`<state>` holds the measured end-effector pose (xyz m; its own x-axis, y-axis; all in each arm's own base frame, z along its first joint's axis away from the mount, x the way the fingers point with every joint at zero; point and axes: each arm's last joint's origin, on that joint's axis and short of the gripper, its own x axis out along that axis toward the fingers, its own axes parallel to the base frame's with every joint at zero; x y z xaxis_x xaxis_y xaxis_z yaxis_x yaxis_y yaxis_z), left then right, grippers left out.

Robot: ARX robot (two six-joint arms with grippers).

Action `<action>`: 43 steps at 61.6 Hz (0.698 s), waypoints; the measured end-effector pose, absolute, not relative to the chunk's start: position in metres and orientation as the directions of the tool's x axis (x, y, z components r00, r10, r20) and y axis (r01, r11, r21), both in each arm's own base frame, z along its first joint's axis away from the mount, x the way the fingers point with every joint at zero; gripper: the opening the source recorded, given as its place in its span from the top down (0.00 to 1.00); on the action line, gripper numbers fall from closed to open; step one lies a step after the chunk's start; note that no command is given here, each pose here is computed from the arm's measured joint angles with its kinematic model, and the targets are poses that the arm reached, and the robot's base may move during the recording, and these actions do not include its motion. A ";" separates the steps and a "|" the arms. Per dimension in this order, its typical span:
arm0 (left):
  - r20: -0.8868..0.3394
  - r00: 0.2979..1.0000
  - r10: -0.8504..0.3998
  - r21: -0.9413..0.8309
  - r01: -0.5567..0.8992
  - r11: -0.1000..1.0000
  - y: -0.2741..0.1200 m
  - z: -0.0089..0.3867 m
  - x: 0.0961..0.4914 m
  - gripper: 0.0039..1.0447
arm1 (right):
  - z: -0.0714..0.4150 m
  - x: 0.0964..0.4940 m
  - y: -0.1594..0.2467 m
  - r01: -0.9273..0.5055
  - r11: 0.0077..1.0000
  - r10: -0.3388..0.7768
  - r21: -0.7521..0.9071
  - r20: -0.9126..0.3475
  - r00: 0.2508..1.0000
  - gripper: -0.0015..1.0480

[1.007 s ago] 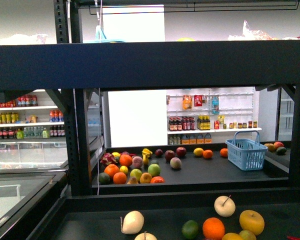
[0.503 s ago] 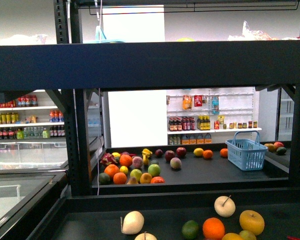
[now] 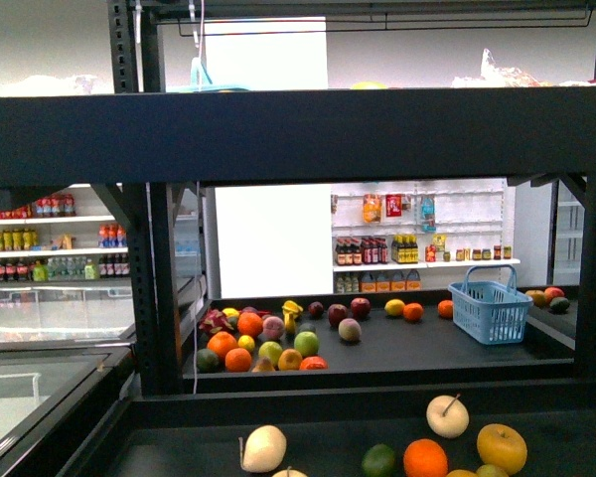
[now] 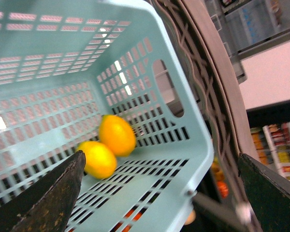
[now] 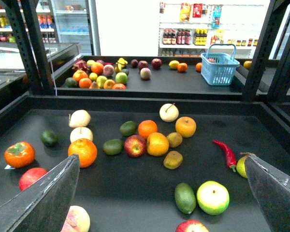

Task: Pick lemon from shelf

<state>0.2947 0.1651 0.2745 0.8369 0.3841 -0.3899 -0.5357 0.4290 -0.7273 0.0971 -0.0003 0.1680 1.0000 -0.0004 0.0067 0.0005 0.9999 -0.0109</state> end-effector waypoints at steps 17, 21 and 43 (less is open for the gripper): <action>-0.166 0.959 0.230 -0.452 -0.282 0.846 0.061 0.300 0.200 0.16 | 0.168 0.097 0.000 0.001 1.000 -0.001 -0.011 0.007 1.000 0.02; -0.038 0.995 0.094 -0.282 -0.101 0.954 0.035 0.291 0.176 0.28 | 0.168 0.097 0.000 0.001 1.000 -0.001 -0.011 0.007 1.000 0.02; -0.008 1.000 0.002 -0.020 -0.002 1.000 0.000 0.211 0.115 0.98 | 0.168 0.097 0.000 0.000 1.000 0.000 -0.011 0.007 1.000 0.02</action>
